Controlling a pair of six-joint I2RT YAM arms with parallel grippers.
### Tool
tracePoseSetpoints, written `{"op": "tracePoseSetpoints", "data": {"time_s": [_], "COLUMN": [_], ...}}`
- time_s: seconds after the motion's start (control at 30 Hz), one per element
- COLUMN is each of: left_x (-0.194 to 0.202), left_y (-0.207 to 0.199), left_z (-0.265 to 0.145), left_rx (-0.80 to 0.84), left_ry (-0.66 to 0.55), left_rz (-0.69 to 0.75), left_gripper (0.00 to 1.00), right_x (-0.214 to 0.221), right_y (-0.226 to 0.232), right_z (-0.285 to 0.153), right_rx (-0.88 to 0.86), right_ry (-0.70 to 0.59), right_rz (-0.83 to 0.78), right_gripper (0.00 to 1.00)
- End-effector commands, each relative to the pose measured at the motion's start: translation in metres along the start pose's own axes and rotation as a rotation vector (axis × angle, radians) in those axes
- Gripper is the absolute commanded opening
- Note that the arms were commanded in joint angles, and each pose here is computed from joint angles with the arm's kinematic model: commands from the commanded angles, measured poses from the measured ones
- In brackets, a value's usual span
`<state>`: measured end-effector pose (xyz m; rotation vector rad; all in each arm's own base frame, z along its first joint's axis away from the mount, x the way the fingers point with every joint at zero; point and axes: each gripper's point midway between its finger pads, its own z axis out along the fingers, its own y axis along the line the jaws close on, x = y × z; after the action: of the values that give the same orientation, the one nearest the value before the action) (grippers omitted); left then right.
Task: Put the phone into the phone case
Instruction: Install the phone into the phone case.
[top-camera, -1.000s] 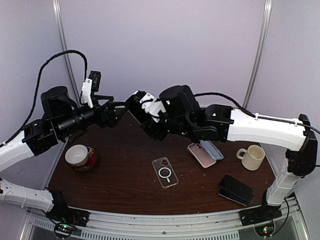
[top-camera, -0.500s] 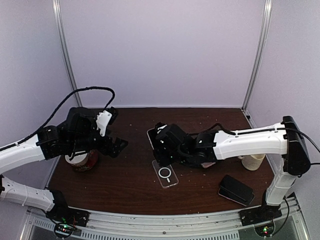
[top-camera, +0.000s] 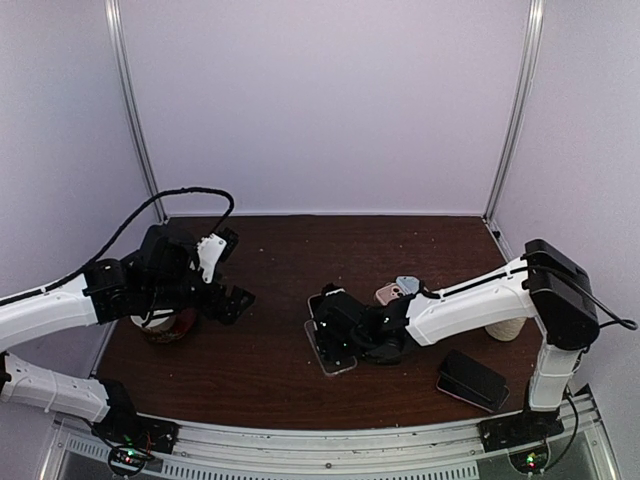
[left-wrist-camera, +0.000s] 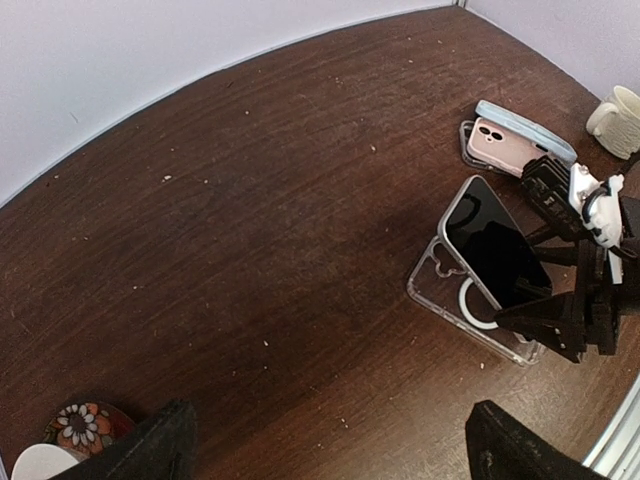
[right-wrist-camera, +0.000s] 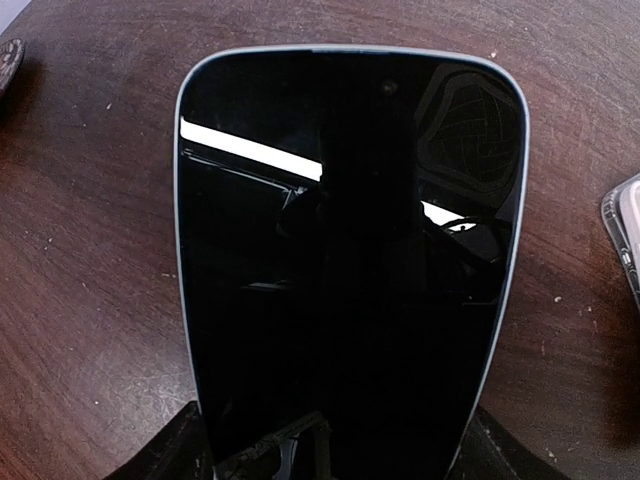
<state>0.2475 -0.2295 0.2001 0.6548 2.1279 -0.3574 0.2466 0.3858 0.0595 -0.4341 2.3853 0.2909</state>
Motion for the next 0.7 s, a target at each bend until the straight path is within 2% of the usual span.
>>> {"op": "tracePoseSetpoints", "data": {"time_s": [0.0,0.3,0.43,0.57,0.67], "left_x": [-0.010,-0.010,-0.009,-0.011,-0.011], "left_y": [-0.002,0.002,0.002,0.002,0.004], "left_z": [0.001,0.002,0.003,0.002,0.002], "left_rx": [0.030,0.037,0.047,0.053,0.051], "left_ry": [-0.044,-0.042,-0.037,-0.041,-0.042], "left_rz": [-0.017,-0.040,-0.050,-0.054,-0.057], "left_gripper": [0.97,0.98,0.97,0.97,0.97], "right_x": [-0.007,0.007,-0.002,-0.012,-0.004], "right_y": [0.007,0.012,0.013,0.020,0.017], "right_z": [0.004,0.001,-0.009,-0.016,-0.010], "right_rx": [0.003,0.021,0.059,0.026,0.032], "right_ry": [-0.038,0.008,0.007,-0.019,-0.010], "right_rz": [0.040,0.018,-0.017,-0.011,-0.004], "right_gripper": [0.00,0.00,0.00,0.00,0.00]}}
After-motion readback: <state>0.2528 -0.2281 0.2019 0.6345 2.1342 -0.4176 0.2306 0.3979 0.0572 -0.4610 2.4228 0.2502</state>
